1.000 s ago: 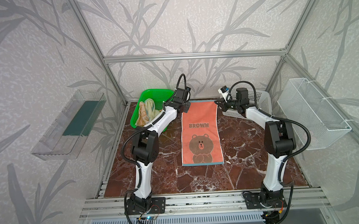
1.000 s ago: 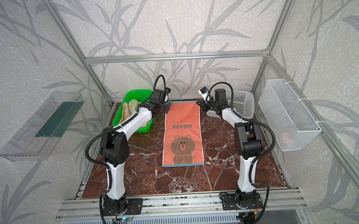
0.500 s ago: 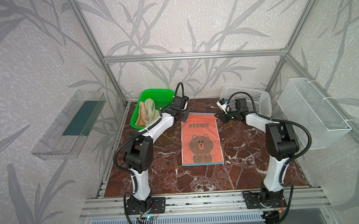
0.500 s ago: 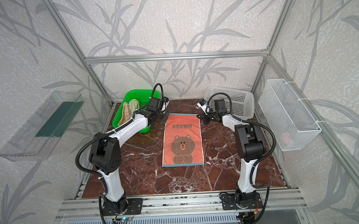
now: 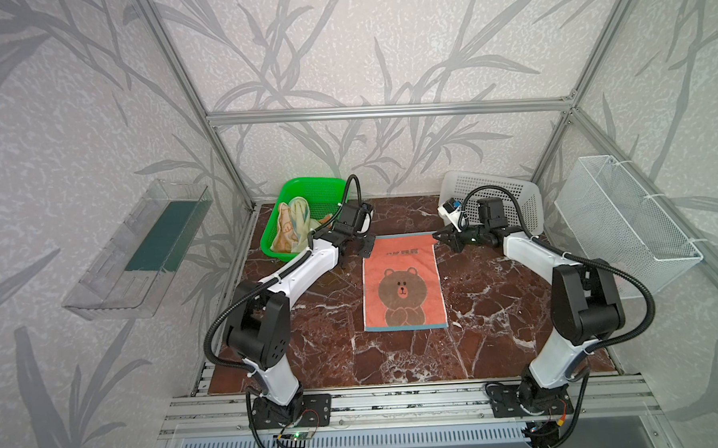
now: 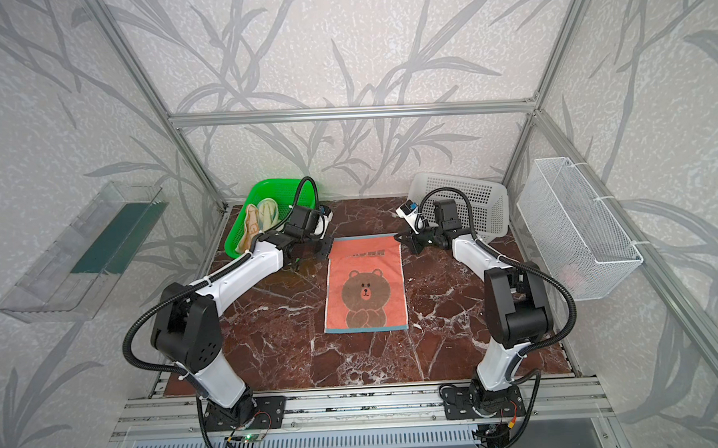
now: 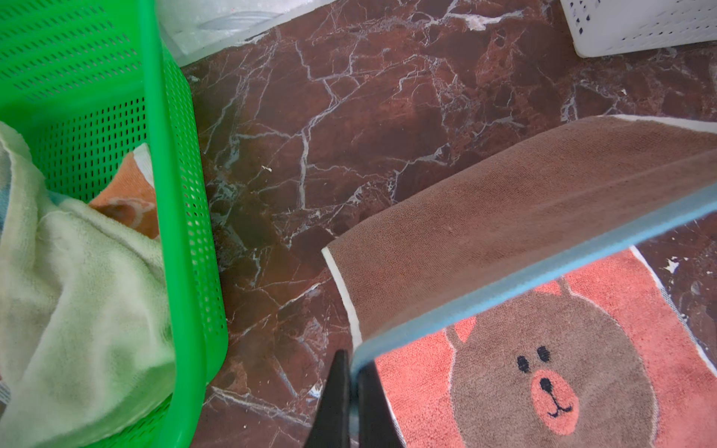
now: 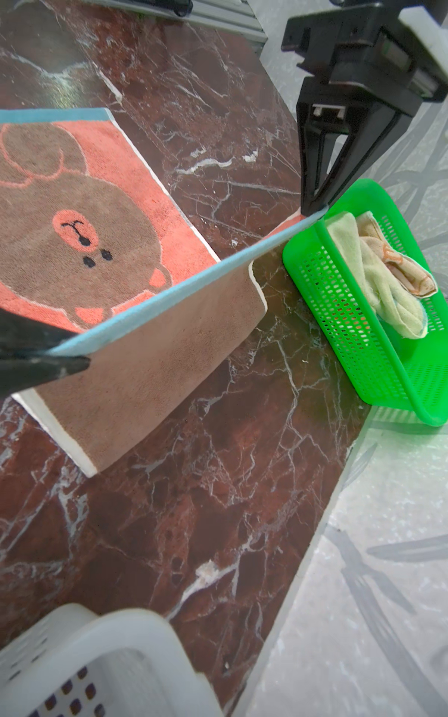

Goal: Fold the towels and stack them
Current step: 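Lift the far towel edge with both grippers and fold it toward the robot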

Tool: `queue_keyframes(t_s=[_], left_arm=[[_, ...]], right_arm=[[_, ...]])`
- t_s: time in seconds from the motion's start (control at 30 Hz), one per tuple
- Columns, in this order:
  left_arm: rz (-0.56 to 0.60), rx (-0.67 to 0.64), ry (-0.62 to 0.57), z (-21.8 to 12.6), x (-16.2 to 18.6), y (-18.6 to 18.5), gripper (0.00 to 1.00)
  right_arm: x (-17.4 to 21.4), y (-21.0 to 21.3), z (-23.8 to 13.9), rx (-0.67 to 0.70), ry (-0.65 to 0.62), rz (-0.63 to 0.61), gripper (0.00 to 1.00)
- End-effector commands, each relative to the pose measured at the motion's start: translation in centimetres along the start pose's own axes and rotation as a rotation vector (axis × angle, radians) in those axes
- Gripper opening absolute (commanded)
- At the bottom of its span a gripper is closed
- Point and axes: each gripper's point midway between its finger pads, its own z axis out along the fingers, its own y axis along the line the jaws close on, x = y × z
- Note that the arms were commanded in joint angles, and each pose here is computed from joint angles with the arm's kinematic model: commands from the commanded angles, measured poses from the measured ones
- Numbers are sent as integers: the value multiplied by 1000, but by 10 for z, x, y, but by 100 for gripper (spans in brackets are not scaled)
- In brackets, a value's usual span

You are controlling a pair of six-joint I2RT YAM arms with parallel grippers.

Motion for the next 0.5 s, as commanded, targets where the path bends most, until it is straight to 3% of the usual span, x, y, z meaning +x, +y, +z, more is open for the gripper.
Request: queue_keyframes(t_s=[0.0, 0.47], left_arm=[[-28, -22, -13, -21, 2, 6, 0], [-23, 27, 48, -28, 41, -14, 0]], right_arm=[[13, 11, -13, 24, 68, 56, 0], [54, 34, -25, 18, 182, 214, 0]])
